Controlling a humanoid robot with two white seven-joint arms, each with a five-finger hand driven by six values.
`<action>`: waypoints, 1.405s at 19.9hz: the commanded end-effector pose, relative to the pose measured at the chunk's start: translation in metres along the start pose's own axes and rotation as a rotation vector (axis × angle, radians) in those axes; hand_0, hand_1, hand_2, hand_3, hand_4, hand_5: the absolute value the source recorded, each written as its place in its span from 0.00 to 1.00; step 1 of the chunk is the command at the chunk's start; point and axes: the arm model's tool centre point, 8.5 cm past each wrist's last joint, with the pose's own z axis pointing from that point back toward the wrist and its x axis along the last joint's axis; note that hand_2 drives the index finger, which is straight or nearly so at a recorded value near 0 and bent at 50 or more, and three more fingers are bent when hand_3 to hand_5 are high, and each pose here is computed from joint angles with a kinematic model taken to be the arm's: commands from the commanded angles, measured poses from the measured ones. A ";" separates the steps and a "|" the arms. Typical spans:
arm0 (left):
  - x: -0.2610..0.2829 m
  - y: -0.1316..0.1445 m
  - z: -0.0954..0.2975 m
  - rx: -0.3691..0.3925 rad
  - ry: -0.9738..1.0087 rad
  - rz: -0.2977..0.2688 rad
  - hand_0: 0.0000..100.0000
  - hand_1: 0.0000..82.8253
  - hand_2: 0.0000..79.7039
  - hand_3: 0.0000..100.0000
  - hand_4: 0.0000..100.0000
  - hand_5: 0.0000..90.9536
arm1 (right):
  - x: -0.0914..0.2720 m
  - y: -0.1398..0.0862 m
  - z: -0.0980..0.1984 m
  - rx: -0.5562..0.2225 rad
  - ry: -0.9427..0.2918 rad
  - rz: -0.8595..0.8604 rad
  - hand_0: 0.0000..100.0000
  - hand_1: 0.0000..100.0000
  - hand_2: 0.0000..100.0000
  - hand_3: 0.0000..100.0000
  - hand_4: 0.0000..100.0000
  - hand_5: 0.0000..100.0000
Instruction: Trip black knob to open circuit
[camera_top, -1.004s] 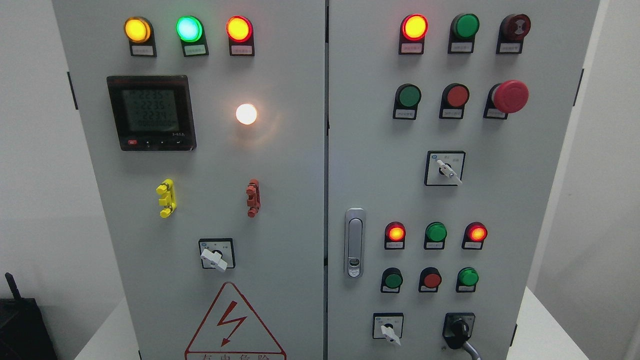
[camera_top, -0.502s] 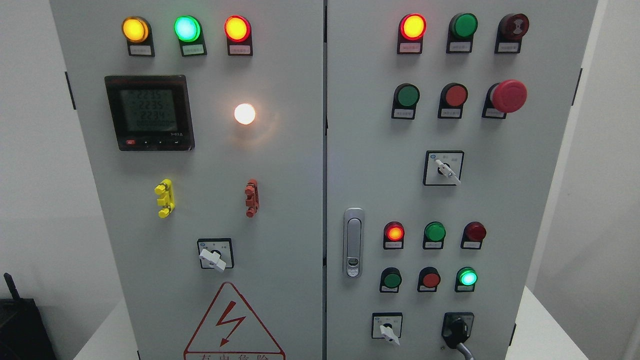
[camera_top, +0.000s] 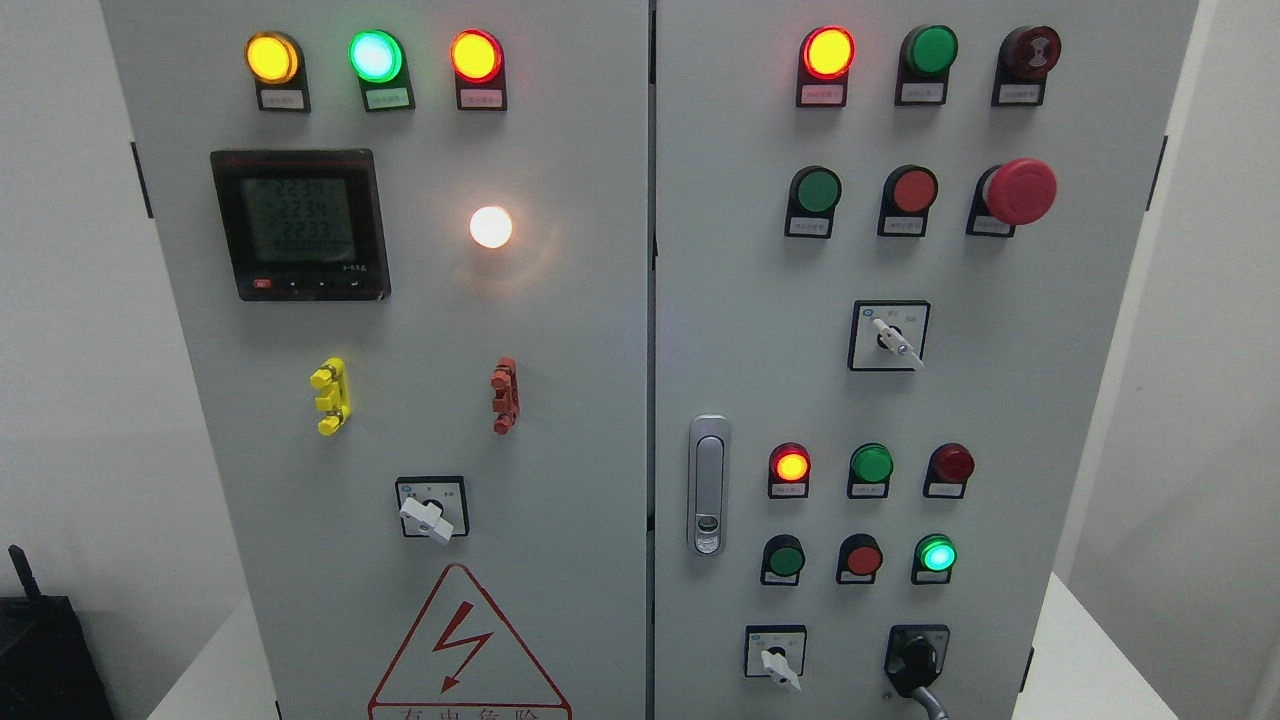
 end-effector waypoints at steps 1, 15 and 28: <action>0.005 0.000 -0.001 0.001 -0.015 -0.001 0.12 0.47 0.00 0.00 0.00 0.00 | 0.002 -0.006 0.000 -0.026 -0.010 -0.002 0.00 0.00 0.01 1.00 0.97 0.97; 0.005 0.001 -0.001 0.001 -0.015 -0.003 0.12 0.47 0.00 0.00 0.00 0.00 | 0.002 -0.007 0.003 -0.028 -0.010 0.001 0.00 0.00 0.01 1.00 0.97 0.97; 0.005 0.000 -0.001 0.001 -0.015 -0.003 0.12 0.47 0.00 0.00 0.00 0.00 | 0.000 -0.015 0.006 -0.041 -0.002 0.012 0.00 0.00 0.02 1.00 0.97 0.97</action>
